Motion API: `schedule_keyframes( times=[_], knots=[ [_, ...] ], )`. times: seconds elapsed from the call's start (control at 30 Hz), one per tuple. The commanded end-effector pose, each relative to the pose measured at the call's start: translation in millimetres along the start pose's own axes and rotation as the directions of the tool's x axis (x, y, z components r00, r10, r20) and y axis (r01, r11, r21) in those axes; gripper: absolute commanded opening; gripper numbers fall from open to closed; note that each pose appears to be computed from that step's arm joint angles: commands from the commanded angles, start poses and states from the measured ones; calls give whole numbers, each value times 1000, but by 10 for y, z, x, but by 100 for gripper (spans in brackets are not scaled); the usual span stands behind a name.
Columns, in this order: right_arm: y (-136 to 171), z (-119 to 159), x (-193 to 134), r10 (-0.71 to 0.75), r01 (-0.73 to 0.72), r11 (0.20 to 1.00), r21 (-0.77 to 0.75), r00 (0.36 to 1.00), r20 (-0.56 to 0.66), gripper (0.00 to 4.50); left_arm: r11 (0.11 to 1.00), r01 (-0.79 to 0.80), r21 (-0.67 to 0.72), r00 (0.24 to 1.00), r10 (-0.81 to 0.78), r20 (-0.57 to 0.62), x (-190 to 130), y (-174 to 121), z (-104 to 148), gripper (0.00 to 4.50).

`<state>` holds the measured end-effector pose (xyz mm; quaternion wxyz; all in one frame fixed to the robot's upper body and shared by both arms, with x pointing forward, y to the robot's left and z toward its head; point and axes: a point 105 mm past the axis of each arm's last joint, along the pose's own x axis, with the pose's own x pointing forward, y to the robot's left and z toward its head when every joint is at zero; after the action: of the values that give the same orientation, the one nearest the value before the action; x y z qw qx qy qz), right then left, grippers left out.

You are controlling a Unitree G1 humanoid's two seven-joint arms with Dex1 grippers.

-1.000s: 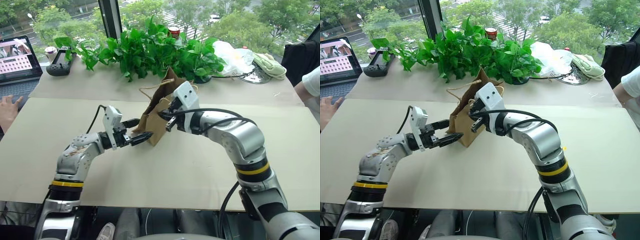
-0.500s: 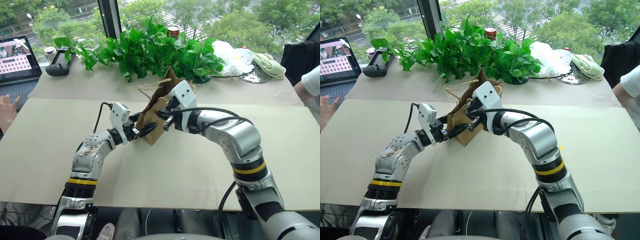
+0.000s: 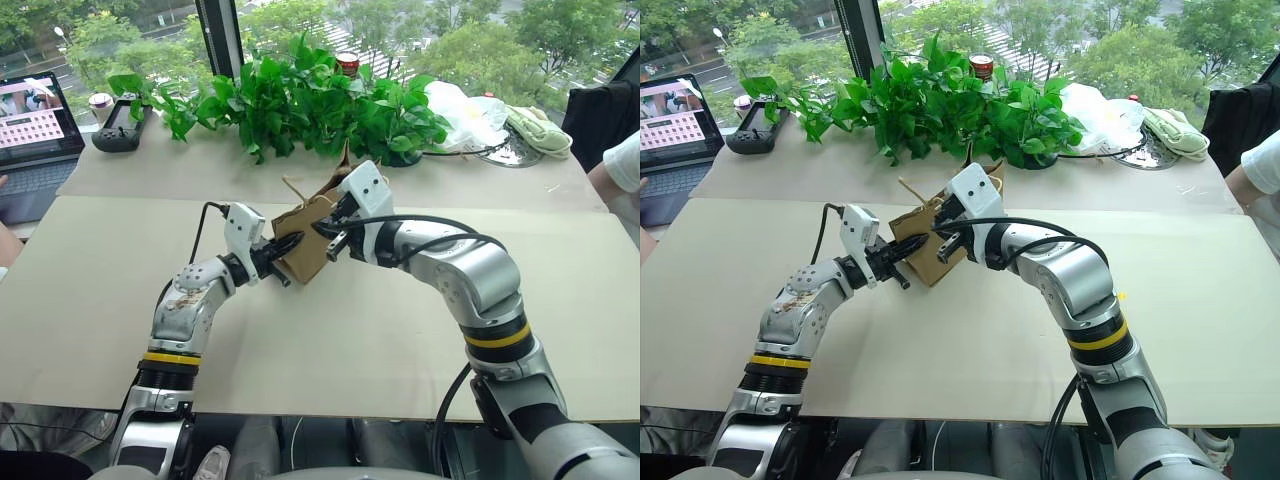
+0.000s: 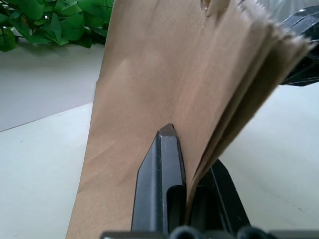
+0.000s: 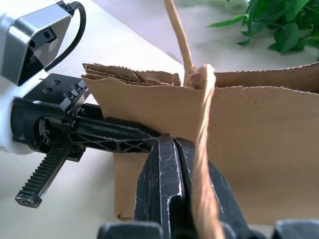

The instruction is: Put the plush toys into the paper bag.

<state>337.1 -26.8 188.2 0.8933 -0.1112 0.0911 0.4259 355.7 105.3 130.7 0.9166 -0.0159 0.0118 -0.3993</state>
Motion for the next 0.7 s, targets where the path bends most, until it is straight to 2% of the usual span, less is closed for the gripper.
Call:
schedule_keyframes(
  times=[0.03, 0.13, 0.27, 0.4, 0.5, 0.6, 0.7],
  knots=[
    [84, 127, -44, 30, -28, 999, -43, 999, 35, 0, 1000, -9, 25, 999, 8, 34, 24, 13, 97, 1],
    [165, 127, -150, 76, -72, 994, -77, 996, 44, 0, 1000, -13, 11, 999, 12, 46, 29, 19, 109, 1],
    [260, 107, -495, 170, -157, 977, -145, 982, 79, 0, 1000, -9, -26, 995, 11, 103, 9, 44, 233, 1],
    [104, -4, -951, 190, -179, 976, -122, 978, 83, 0, 998, 59, -36, 988, -53, 144, -134, 72, 385, 1],
    [45, -82, -1164, 208, -200, 973, -114, 976, 60, 0, 991, 126, -34, 980, -119, 162, -233, 70, 501, 1],
    [-76, -123, -1376, 217, -211, 972, -101, 975, 52, 0, 959, 282, 35, 954, -284, 101, -402, -9, 622, 1],
    [-185, -145, -1547, 239, -234, 967, -96, 970, 43, 0, 865, 492, 98, 870, -488, -67, -611, -96, 647, 1]
  ],
)
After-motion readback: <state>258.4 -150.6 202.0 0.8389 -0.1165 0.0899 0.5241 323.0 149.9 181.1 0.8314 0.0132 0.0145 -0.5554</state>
